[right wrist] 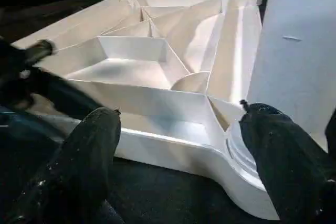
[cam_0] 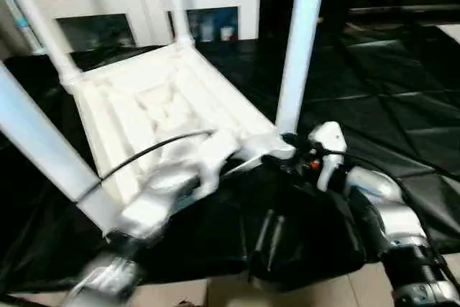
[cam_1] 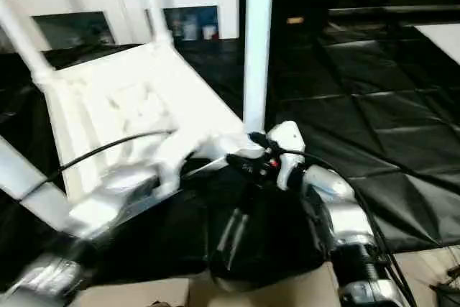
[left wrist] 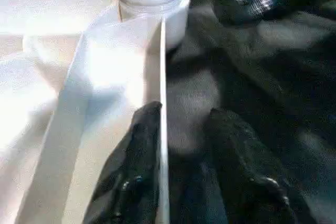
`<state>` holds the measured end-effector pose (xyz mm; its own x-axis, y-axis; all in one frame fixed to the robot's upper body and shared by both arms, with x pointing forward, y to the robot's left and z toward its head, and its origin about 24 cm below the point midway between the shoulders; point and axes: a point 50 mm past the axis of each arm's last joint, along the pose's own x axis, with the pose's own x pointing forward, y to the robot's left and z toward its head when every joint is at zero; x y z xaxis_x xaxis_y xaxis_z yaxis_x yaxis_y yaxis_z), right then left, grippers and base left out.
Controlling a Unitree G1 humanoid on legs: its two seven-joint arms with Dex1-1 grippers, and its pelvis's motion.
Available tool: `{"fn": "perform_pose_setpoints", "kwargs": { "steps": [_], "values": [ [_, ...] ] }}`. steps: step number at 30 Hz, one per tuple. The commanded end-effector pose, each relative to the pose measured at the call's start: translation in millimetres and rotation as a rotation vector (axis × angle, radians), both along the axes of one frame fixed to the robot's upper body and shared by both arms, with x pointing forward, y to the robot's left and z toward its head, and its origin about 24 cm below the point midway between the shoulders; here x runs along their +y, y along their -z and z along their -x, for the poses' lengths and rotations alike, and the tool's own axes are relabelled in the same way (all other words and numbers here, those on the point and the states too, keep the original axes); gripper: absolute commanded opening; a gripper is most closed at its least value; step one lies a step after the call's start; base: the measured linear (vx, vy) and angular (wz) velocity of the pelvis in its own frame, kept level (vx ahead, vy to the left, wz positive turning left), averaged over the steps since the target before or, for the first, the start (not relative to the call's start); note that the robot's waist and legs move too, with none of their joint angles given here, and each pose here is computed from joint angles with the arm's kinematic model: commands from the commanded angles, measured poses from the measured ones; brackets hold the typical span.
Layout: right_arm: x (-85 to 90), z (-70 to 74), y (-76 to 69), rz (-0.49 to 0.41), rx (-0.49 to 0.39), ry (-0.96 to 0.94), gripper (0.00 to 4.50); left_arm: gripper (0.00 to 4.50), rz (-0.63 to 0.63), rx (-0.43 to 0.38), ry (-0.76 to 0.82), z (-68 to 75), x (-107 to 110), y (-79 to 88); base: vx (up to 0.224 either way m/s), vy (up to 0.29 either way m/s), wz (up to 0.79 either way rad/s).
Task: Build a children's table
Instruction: Rotate leg to tighten
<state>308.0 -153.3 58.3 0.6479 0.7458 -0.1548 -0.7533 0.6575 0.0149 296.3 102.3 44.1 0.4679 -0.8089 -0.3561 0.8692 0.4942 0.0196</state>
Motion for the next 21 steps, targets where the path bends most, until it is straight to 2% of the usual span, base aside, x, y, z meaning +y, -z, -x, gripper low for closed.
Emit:
{"fn": "perform_pose_setpoints", "kwargs": {
  "steps": [1, 4, 5, 7, 9, 10, 13, 15, 18, 21],
  "values": [
    [6.7, -4.7, -9.0, -0.011, -0.029, -0.031, 3.98, 1.97, 0.007, 0.031, 0.036, 7.4, -3.6, 2.3, 0.000, 0.000, 0.00],
    [9.5, -6.2, -12.1, -0.020, -0.031, -0.067, 3.98, 2.01, 0.025, 0.043, 0.026, 15.1, 4.1, 0.1, 0.000, 0.000, 0.00],
    [11.1, -6.5, -13.1, -0.022, -0.031, -0.083, 3.98, 2.32, 0.044, 0.048, 0.041, 18.6, 4.9, -1.6, 0.000, 0.000, 0.00],
    [14.6, -6.4, -13.5, -0.019, -0.025, -0.119, 3.98, 2.44, 0.089, 0.057, 0.066, 25.5, 4.6, -7.2, 0.000, 0.000, 0.00],
    [18.8, -4.7, -12.6, -0.007, -0.016, -0.164, 3.98, 2.44, 0.134, 0.064, 0.117, 33.1, 2.1, -13.3, 0.000, 0.000, 0.00],
    [23.4, -2.9, -11.1, 0.009, -0.010, -0.208, 3.98, 2.62, 0.162, 0.067, 0.173, 42.6, -0.5, -19.1, 0.000, 0.000, 0.00],
    [25.9, -9.1, -10.9, 0.016, -0.017, -0.173, 3.98, 2.85, 0.190, 0.084, 0.230, 51.9, -3.8, -23.3, 0.000, 0.000, 0.00],
    [27.8, -13.4, -11.7, 0.021, -0.022, -0.160, 3.98, 2.92, 0.224, 0.079, 0.221, 52.8, -5.9, -27.4, 0.000, 0.000, 0.00],
    [29.7, -13.4, -15.5, 0.005, -0.029, -0.184, 3.98, 3.21, 0.273, 0.007, 0.095, 37.2, -9.3, -35.3, 0.000, 0.000, 0.00],
    [30.5, -12.7, -18.3, -0.014, -0.031, -0.199, 3.98, 3.30, 0.281, 0.037, 0.150, 42.6, -12.2, -36.7, 0.000, 0.000, 0.00]
  ]
}}
